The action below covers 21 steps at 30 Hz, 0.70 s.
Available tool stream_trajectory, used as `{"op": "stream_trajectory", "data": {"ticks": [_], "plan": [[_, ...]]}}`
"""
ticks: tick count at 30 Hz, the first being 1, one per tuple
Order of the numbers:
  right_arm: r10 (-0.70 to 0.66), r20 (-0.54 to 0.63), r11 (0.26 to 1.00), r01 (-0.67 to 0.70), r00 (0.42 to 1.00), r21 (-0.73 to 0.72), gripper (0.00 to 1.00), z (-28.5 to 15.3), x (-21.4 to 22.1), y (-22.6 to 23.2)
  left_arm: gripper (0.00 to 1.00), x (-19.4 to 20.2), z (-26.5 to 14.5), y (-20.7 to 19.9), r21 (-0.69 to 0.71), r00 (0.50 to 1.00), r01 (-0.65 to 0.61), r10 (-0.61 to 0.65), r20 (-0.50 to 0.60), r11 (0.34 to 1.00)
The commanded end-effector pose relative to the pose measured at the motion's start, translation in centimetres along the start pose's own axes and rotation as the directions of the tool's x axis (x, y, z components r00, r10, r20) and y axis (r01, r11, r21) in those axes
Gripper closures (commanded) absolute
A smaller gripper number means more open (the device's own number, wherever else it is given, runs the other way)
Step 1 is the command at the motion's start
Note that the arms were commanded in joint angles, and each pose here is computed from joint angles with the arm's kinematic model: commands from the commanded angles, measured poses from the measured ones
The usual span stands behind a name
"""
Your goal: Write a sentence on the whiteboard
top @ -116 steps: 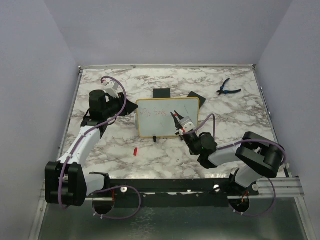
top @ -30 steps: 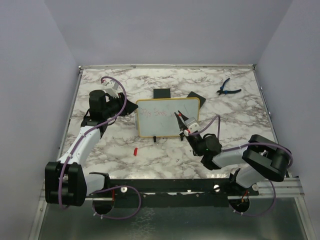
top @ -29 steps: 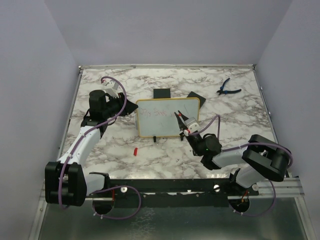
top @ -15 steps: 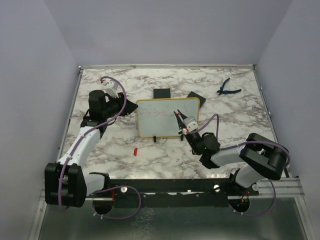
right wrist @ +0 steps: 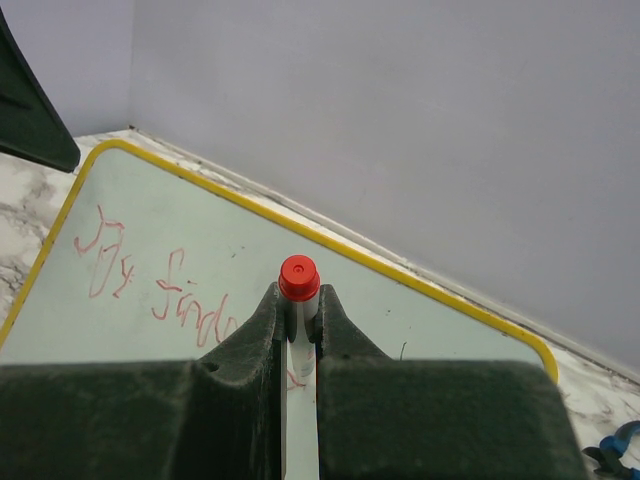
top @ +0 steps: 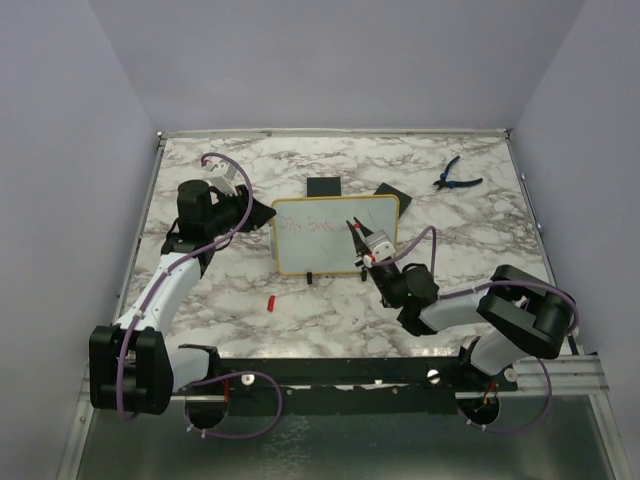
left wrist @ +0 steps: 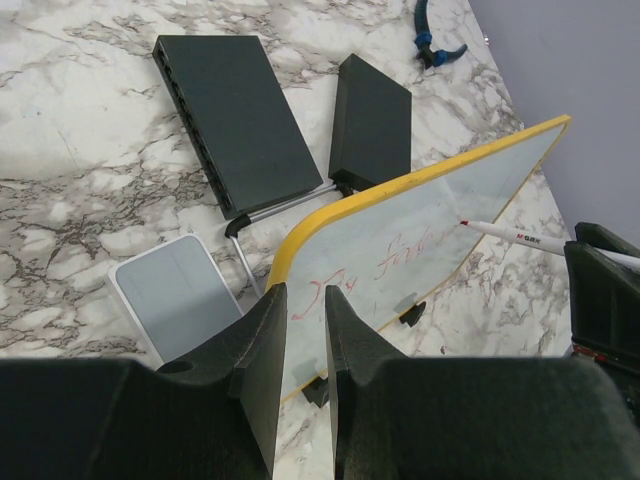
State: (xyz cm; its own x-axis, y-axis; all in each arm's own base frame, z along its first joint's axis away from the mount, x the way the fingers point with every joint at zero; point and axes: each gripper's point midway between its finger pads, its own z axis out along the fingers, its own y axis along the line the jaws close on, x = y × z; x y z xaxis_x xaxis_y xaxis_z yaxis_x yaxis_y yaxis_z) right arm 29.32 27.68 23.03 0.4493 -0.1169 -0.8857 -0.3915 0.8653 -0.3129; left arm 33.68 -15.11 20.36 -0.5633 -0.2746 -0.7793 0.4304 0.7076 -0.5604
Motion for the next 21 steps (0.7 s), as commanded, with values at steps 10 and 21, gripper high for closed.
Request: {"op": "stream_trajectory", "data": {"ticks": [10, 21], "plan": [[0.077, 0.133, 0.99, -0.091, 0.988, 0.107, 0.99, -0.3, -2.9, -2.7, 0.77, 0.0, -0.1, -0.3, 0.012, 1.0, -0.024, 0.024, 0.006, 1.0], [0.065, 0.119, 0.991, -0.078, 0.991, 0.11, 0.99, -1.0, -2.6, -2.9, 0.77, 0.1, -0.1, -0.3, 0.011, 1.0, -0.023, 0.023, 0.005, 1.0]]}}
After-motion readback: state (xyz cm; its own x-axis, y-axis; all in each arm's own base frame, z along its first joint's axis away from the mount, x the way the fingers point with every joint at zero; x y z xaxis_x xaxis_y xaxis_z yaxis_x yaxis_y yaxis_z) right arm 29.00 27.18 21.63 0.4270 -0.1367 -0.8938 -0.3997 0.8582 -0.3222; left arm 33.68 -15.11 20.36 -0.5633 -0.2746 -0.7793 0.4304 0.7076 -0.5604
